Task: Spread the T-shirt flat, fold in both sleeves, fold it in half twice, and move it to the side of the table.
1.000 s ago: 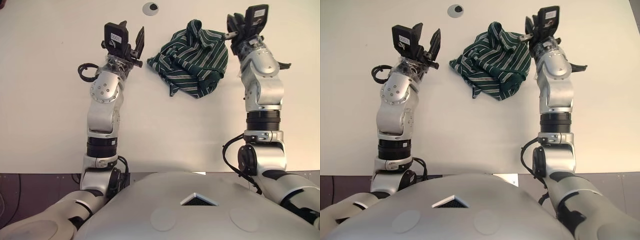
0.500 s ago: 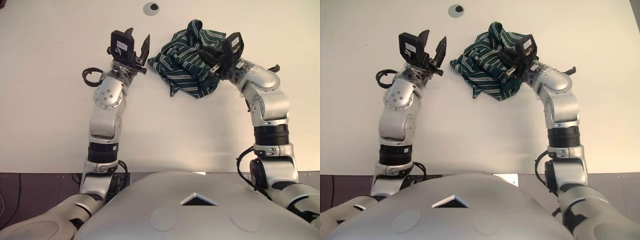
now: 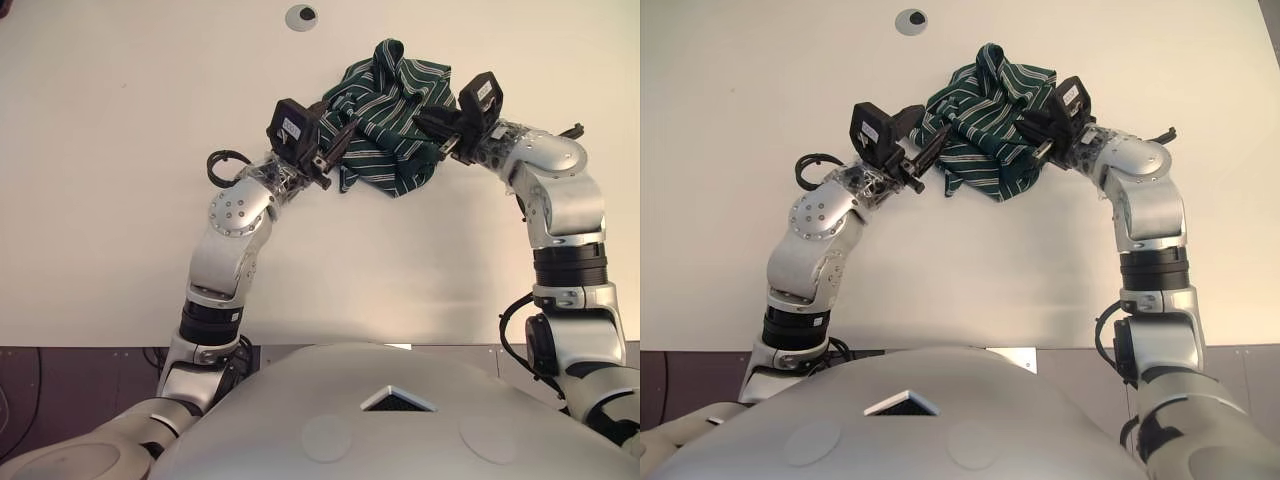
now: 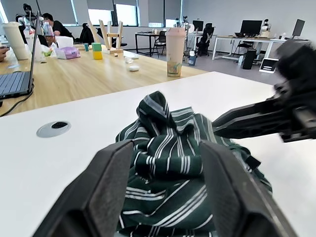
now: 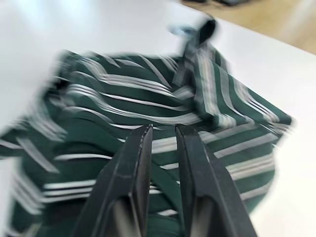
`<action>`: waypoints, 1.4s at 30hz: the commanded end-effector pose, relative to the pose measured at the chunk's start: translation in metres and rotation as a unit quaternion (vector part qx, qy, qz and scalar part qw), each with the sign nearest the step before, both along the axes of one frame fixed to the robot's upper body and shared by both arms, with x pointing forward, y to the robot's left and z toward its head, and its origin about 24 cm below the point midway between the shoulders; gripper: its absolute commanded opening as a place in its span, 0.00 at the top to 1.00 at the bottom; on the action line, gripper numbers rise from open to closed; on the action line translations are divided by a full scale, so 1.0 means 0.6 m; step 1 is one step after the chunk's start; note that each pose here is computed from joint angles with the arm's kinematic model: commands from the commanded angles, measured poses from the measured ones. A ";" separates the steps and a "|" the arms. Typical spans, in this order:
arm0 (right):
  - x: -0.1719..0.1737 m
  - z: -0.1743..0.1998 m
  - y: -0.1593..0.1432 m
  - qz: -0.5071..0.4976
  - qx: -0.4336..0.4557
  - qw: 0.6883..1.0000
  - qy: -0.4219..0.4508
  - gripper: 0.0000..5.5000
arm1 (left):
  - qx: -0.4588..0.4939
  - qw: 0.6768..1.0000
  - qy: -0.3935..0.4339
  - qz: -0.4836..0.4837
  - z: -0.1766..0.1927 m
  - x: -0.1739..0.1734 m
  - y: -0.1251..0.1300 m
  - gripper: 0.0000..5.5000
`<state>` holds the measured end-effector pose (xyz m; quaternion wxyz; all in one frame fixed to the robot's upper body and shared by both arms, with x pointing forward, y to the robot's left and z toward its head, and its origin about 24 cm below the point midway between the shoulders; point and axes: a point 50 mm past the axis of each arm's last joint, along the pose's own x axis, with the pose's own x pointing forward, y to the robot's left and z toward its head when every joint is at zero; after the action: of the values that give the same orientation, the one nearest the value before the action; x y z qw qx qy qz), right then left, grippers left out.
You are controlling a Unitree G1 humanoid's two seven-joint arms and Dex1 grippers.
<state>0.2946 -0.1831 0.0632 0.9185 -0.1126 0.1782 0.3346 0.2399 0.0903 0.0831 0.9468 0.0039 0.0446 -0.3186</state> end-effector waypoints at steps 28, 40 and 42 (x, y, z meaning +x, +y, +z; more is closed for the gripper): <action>-0.007 0.119 0.030 0.146 0.051 0.987 -0.048 0.85 | 0.113 0.993 -0.016 -0.041 0.008 -0.020 0.069 0.56; -0.031 0.027 -0.050 0.267 -0.208 0.941 -0.020 0.85 | 0.252 0.952 -0.040 -0.166 -0.024 -0.010 0.061 0.56; -0.028 0.027 -0.058 0.283 -0.226 0.932 -0.017 0.85 | 0.252 0.951 -0.040 -0.173 -0.028 -0.014 0.056 0.56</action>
<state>0.2749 -0.2123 0.0757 0.7556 -0.3444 0.1909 0.5234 0.2324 0.1256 0.0685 0.8524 0.2547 0.0830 -0.4490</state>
